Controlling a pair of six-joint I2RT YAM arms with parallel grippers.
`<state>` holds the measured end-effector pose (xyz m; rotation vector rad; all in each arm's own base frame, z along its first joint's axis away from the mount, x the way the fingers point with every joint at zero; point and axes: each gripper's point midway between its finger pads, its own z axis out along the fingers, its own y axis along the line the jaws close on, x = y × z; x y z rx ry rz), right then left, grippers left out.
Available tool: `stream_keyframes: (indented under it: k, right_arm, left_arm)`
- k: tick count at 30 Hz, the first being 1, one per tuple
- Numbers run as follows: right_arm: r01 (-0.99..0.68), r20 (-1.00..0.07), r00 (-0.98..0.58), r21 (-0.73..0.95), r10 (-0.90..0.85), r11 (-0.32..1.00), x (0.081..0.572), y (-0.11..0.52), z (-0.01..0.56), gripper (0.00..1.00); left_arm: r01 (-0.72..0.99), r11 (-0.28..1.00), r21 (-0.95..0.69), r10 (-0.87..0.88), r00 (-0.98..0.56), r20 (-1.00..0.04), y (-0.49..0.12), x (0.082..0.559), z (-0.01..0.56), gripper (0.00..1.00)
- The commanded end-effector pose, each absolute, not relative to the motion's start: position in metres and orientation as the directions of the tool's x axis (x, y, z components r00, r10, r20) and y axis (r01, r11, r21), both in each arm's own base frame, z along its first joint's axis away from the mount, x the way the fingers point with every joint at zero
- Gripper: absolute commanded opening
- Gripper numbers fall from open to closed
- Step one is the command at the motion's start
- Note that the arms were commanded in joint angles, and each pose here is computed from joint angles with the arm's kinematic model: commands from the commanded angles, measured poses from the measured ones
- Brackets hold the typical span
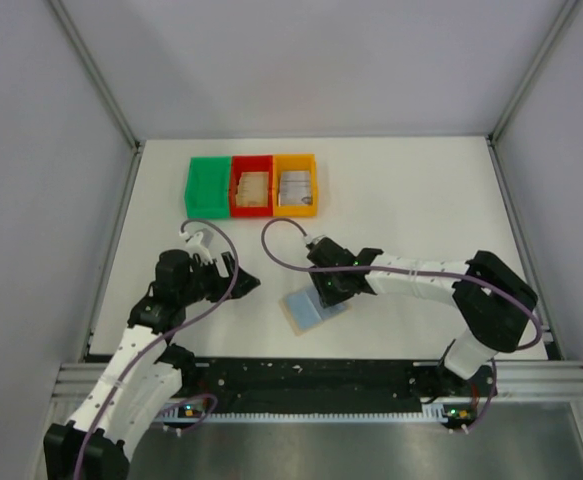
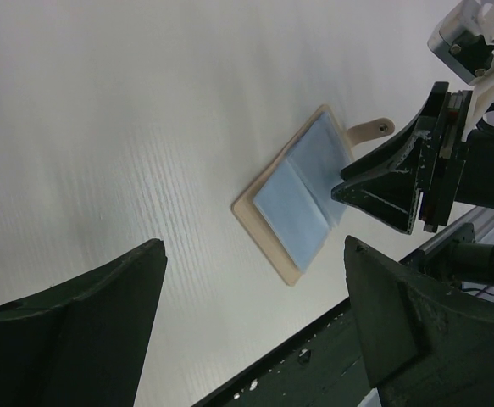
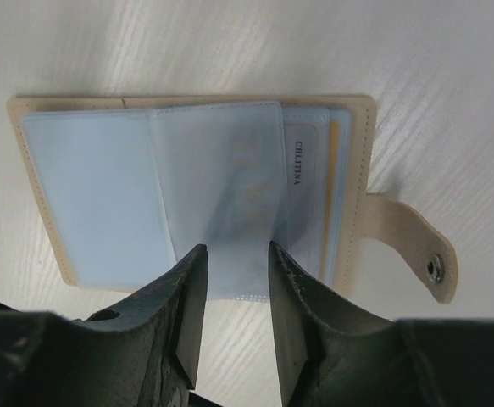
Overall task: Take the credit cards out of the card holder
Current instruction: Remove the credit card from the card holder.
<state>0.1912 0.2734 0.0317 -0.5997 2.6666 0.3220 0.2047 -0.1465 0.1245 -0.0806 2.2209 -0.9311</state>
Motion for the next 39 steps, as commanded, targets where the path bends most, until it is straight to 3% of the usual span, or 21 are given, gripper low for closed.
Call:
stream_keyframes:
  k: [1, 6, 10, 19, 24, 26, 32, 35, 39]
  right_arm:
    - [-0.432, -0.449, -0.831, 0.148, -0.328, 0.89, 0.198, 0.294, 0.033, 0.31]
    - [-0.42, -0.422, -0.845, 0.148, -0.327, 0.895, 0.197, 0.296, 0.022, 0.24]
    - [-0.459, -0.423, -0.843, 0.247, -0.331, 0.853, 0.19, 0.316, 0.029, 0.07]
    - [-0.486, -0.561, -0.79, 0.326, -0.248, 0.811, 0.211, 0.32, 0.098, 0.15]
    - [-0.456, -0.547, -0.812, 0.381, -0.202, 0.804, 0.223, 0.298, 0.103, 0.41]
    - [-0.445, -0.533, -0.827, 0.423, -0.18, 0.79, 0.223, 0.294, 0.102, 0.47]
    - [-0.419, -0.505, -0.855, 0.531, -0.121, 0.737, 0.224, 0.29, 0.099, 0.53]
    - [-0.418, -0.488, -0.864, 0.551, -0.128, 0.723, 0.222, 0.293, 0.092, 0.53]
    - [-0.393, -0.466, -0.877, 0.553, -0.119, 0.735, 0.22, 0.29, 0.077, 0.52]
  left_arm:
    - [0.239, 0.727, -0.644, -0.299, -0.734, -0.61, -0.15, 0.204, 0.13, 0.89]
    - [0.236, 0.72, -0.652, -0.3, -0.742, -0.599, -0.153, 0.204, 0.127, 0.89]
    - [0.238, 0.7, -0.673, -0.309, -0.749, -0.586, -0.157, 0.203, 0.125, 0.89]
    - [0.241, 0.641, -0.729, -0.309, -0.788, -0.533, -0.18, 0.201, 0.125, 0.87]
    - [0.265, 0.579, -0.771, -0.28, -0.824, -0.493, -0.215, 0.2, 0.128, 0.66]
    - [0.277, 0.561, -0.78, -0.263, -0.834, -0.485, -0.229, 0.2, 0.128, 0.57]
    - [0.273, 0.566, -0.778, -0.186, -0.877, -0.443, -0.258, 0.2, 0.107, 0.22]
    - [0.258, 0.586, -0.768, -0.171, -0.888, -0.428, -0.261, 0.204, 0.094, 0.1]
    - [0.235, 0.614, -0.754, -0.149, -0.903, -0.403, -0.26, 0.203, 0.075, 0.05]
